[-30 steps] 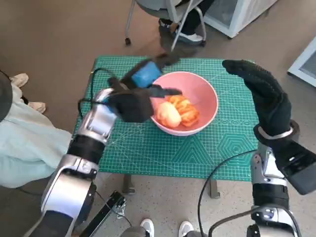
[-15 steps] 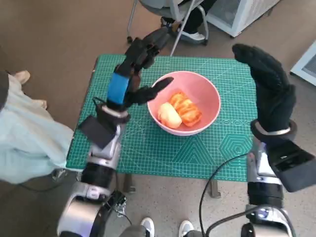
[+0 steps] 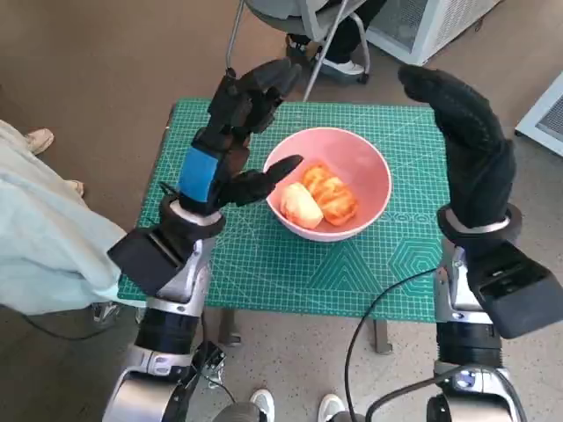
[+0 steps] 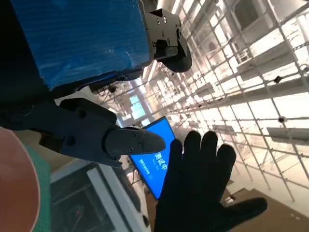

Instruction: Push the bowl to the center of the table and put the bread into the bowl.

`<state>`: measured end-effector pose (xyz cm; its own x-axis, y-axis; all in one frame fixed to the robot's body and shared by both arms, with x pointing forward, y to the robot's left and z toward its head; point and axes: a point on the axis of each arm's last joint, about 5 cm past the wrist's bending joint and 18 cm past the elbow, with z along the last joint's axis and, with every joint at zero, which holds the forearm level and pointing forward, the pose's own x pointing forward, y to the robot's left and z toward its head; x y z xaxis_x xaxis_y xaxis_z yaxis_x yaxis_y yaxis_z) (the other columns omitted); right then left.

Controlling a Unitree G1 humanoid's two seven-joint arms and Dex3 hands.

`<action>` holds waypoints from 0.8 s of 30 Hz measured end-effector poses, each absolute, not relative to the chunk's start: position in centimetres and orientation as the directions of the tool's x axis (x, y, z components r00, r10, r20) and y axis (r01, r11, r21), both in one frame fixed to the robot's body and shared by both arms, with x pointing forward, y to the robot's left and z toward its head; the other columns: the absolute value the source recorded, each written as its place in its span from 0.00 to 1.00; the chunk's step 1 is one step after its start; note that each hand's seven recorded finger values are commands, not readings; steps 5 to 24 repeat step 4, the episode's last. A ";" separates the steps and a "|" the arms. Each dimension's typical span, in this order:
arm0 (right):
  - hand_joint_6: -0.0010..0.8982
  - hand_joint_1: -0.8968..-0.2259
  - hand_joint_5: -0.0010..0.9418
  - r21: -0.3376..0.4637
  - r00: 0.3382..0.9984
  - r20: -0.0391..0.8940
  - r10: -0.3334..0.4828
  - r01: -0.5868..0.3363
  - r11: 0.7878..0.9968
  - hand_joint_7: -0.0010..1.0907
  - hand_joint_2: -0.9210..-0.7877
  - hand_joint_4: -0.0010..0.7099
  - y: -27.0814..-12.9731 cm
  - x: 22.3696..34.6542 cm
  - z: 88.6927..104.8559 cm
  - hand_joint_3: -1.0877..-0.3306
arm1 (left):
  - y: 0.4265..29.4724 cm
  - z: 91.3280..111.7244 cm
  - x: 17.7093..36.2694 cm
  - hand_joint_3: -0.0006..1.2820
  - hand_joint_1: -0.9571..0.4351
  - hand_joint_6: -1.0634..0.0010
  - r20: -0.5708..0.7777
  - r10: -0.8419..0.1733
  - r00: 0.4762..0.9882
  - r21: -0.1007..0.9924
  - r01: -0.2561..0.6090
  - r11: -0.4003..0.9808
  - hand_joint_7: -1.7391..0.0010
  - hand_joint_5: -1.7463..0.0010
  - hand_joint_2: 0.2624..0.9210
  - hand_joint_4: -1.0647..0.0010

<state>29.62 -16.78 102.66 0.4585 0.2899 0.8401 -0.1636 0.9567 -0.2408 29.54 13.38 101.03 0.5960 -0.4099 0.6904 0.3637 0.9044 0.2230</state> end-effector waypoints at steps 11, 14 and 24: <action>0.02 0.40 0.00 -0.247 0.458 0.837 0.300 -0.173 0.953 0.70 0.00 0.43 -16.7 29.7 102.8 0.41 | 13.5 101.2 29.2 0.23 0.31 1.00 0.693 -0.415 0.589 0.227 0.368 0.902 0.59 1.00 1.00 0.75; 0.02 0.40 0.00 -0.247 0.458 0.837 0.300 -0.173 0.953 0.70 0.00 0.43 -16.7 29.7 102.8 0.41 | 13.5 101.2 29.2 0.23 0.31 1.00 0.693 -0.415 0.589 0.227 0.368 0.902 0.59 1.00 1.00 0.75; 0.02 0.40 0.00 -0.247 0.458 0.837 0.300 -0.173 0.953 0.70 0.00 0.43 -16.7 29.7 102.8 0.41 | 13.5 101.2 29.2 0.23 0.31 1.00 0.693 -0.415 0.589 0.227 0.368 0.902 0.59 1.00 1.00 0.75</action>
